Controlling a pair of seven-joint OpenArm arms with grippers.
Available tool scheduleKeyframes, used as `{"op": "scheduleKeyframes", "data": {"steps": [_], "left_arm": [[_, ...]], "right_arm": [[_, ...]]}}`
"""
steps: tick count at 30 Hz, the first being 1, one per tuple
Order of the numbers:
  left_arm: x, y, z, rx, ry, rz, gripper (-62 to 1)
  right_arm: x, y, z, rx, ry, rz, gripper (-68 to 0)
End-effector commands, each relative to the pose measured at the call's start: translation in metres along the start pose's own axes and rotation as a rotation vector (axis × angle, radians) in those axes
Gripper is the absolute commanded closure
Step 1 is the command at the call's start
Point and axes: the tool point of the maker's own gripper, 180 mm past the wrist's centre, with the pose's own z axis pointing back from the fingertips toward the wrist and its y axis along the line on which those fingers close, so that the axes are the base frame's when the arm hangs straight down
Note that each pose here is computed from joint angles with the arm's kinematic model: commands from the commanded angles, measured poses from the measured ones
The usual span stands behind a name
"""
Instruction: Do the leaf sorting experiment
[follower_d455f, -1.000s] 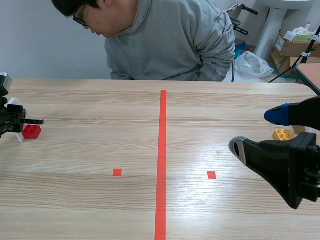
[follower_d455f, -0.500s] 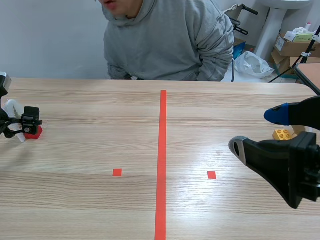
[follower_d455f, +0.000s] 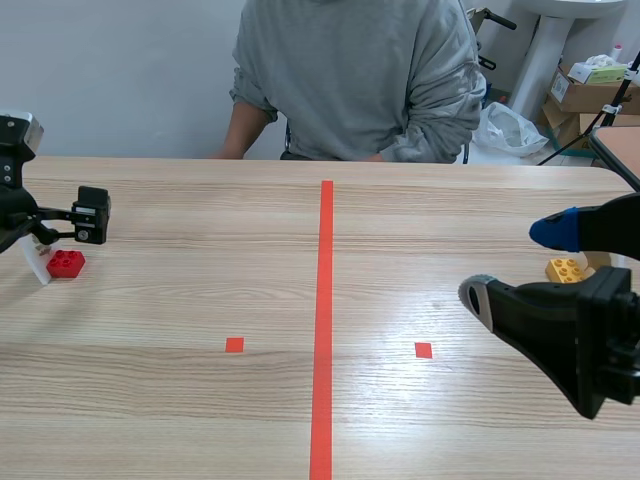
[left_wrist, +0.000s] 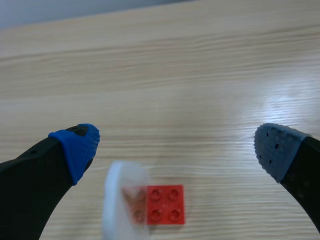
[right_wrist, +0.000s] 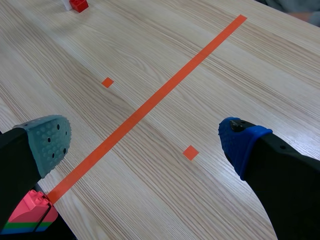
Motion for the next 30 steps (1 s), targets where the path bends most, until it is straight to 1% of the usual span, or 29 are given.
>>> {"op": "scheduleKeyframes", "data": {"steps": [1, 5, 7, 9, 12, 15, 19, 22, 24, 27, 30], "left_arm": [[0.016, 0.019, 0.007, 0.024, -0.037, -0.022, -62.3], [0.028, 0.015, 0.021, -0.024, -0.070, -0.057, -62.3], [0.032, 0.011, 0.030, -0.047, -0.085, -0.095, -62.3], [0.037, 0.002, 0.041, -0.086, -0.108, -0.126, -62.3], [0.044, -0.017, 0.060, -0.146, -0.143, -0.178, -62.3], [0.052, -0.041, 0.081, -0.211, -0.182, -0.221, -62.3], [0.058, -0.080, 0.114, -0.328, -0.219, -0.244, -62.3], [0.055, -0.107, 0.138, -0.425, -0.224, -0.227, -62.3], [0.050, -0.122, 0.154, -0.492, -0.218, -0.191, -62.3], [0.043, -0.134, 0.174, -0.564, -0.205, -0.136, -62.3], [0.041, -0.138, 0.192, -0.606, -0.200, -0.092, -62.3]], "right_arm": [[0.006, -0.001, 0.000, 0.006, -0.020, 0.011, -60.8], [0.006, -0.001, 0.000, 0.006, -0.020, 0.011, -60.8], [0.006, -0.001, 0.000, 0.006, -0.020, 0.011, -60.8], [0.006, -0.001, 0.000, 0.006, -0.020, 0.011, -60.8], [0.006, -0.001, 0.000, 0.006, -0.020, 0.011, -60.8], [0.006, -0.001, 0.000, 0.006, -0.019, 0.011, -60.8], [0.004, -0.002, 0.000, 0.001, -0.009, 0.021, -60.8], [0.003, -0.002, 0.000, 0.000, -0.006, 0.023, -60.8], [0.003, -0.002, 0.001, -0.001, -0.006, 0.023, -60.8], [0.003, -0.002, 0.001, -0.001, -0.007, 0.022, -60.8], [0.003, -0.002, 0.001, -0.001, -0.007, 0.022, -60.8]]}}
